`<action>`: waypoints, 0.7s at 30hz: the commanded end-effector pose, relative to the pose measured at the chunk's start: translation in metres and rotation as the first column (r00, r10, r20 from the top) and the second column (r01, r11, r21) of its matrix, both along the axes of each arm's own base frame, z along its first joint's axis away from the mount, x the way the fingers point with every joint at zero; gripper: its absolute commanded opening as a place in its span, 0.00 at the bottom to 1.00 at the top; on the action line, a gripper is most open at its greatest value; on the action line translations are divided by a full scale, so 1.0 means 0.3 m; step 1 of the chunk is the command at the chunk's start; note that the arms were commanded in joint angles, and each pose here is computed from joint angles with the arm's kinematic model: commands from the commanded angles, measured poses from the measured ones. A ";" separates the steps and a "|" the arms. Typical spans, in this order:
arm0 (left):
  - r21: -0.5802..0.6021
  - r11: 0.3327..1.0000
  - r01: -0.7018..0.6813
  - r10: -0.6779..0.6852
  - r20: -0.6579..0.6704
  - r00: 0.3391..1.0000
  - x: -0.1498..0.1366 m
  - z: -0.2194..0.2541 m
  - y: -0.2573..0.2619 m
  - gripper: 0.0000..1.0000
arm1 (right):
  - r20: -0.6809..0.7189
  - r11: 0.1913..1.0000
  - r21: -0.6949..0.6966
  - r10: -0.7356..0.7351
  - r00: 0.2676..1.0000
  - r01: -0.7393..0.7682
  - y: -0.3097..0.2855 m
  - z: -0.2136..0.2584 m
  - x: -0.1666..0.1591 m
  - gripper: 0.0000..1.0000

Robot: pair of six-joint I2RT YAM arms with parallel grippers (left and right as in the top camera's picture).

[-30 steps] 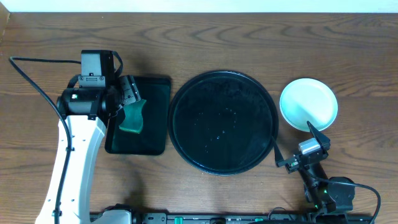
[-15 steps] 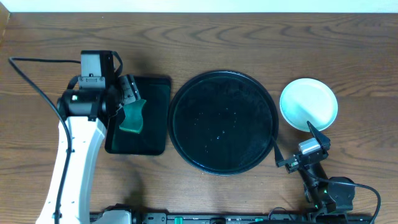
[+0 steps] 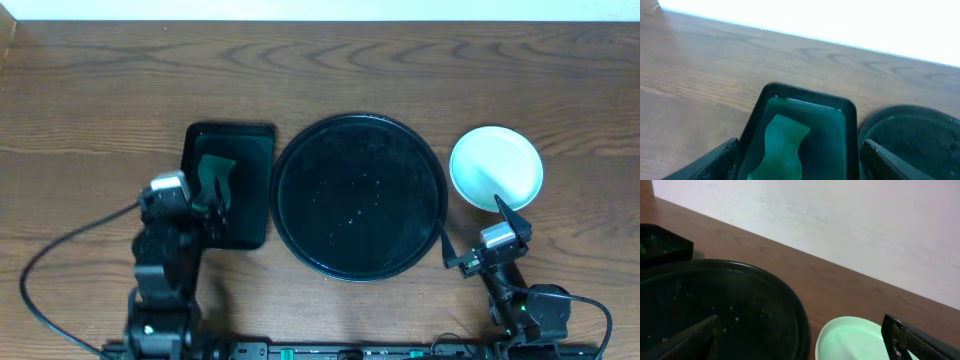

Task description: Clean dirty plates on tray and stack at the side

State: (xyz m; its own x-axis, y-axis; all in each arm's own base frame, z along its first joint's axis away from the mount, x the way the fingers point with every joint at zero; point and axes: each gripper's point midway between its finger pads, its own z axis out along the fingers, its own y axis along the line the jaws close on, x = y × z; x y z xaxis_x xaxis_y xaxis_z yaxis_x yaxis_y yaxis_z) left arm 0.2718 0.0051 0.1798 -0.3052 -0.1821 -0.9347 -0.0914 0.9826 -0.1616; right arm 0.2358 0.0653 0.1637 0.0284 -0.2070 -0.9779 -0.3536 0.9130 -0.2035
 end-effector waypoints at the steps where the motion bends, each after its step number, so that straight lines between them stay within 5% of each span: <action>1: 0.062 0.998 0.023 -0.029 0.084 0.996 -0.032 -0.050 -0.005 0.77 | 0.003 1.000 -0.006 0.006 1.000 -0.006 0.005 -0.001 -0.002 0.99; 7: 0.131 0.991 0.027 -0.048 0.156 0.987 -0.062 -0.120 -0.003 0.77 | 0.002 1.000 -0.006 0.006 1.000 -0.006 0.005 -0.002 -0.002 0.99; 12: 0.150 0.988 0.039 -0.053 0.088 0.995 -0.088 -0.196 -0.001 0.77 | 0.003 1.000 -0.006 0.006 1.000 -0.006 0.005 -0.001 -0.002 0.99; 21: 0.164 0.986 0.024 -0.050 0.158 0.986 -0.094 -0.143 0.003 0.77 | 0.002 1.000 -0.006 0.006 1.000 -0.006 0.005 -0.002 -0.002 0.99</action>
State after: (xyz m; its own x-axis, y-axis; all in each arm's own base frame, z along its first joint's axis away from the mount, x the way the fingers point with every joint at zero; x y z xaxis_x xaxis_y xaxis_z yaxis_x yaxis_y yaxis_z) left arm 0.2456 0.0028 0.1501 -0.1082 -0.0348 -0.9935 -0.0244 0.9992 -0.0323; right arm 0.2357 0.0654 0.1637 0.0285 -0.2070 -0.9779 -0.3540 0.9128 -0.2035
